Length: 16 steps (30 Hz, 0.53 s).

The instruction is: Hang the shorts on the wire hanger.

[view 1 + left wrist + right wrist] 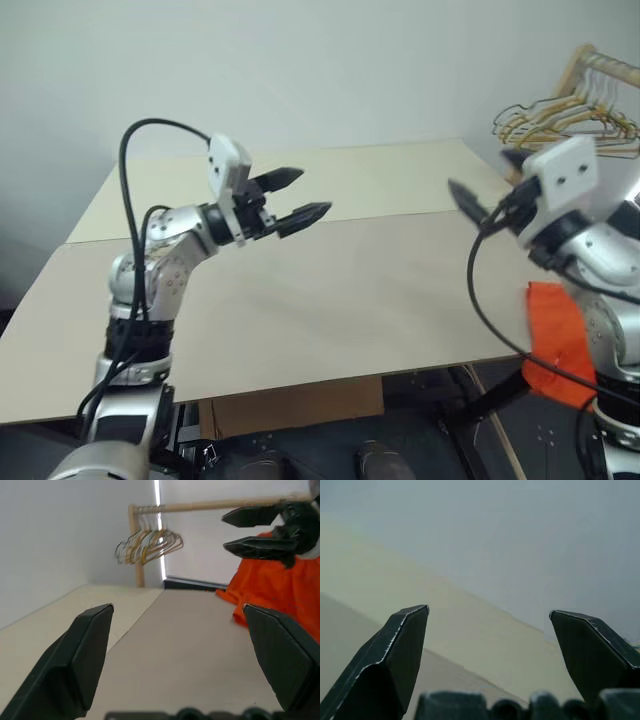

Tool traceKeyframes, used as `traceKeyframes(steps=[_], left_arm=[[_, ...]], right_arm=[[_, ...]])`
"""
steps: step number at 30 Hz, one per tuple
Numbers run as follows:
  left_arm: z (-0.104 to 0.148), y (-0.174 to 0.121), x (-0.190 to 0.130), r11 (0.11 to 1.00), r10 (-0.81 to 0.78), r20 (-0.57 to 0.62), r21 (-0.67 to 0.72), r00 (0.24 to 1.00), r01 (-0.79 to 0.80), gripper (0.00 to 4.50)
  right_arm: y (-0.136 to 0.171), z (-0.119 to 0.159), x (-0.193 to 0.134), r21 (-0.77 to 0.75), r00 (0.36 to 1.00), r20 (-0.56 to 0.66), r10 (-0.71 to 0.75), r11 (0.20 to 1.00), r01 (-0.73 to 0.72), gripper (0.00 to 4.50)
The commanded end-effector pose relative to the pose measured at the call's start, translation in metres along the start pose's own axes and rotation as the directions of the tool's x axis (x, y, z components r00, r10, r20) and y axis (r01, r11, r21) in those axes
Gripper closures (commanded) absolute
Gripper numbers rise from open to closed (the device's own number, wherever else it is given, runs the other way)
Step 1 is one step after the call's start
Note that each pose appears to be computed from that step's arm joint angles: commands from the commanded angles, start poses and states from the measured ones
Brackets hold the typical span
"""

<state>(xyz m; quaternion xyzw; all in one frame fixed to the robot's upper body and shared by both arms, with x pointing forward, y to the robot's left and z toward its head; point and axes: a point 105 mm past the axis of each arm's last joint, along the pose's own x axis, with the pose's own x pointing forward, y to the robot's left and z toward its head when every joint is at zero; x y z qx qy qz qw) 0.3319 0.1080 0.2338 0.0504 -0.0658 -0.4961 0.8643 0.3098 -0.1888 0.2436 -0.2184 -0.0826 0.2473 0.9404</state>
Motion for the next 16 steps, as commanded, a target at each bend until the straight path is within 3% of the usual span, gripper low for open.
traceKeyframes(steps=[1, 4, 16], left_arm=[[0.004, -0.011, -0.014, 0.997, -0.023, -0.041, 0.076, 0.999, 0.026, 0.0], [-0.003, -0.011, -0.022, 0.995, -0.01, -0.086, 0.095, 0.996, 0.018, 0.0], [-0.008, -0.012, -0.019, 0.993, -0.019, -0.108, 0.116, 0.994, 0.032, 0.0]], right_arm=[[0.015, -0.001, -0.012, 0.0, 0.991, -0.001, 0.135, 0.991, -0.135, 0.03], [0.025, -0.011, -0.013, 0.006, 0.984, -0.025, 0.174, 0.985, -0.174, 0.03], [0.031, -0.008, -0.011, 0.005, 0.982, -0.009, 0.191, 0.982, -0.191, 0.03]])
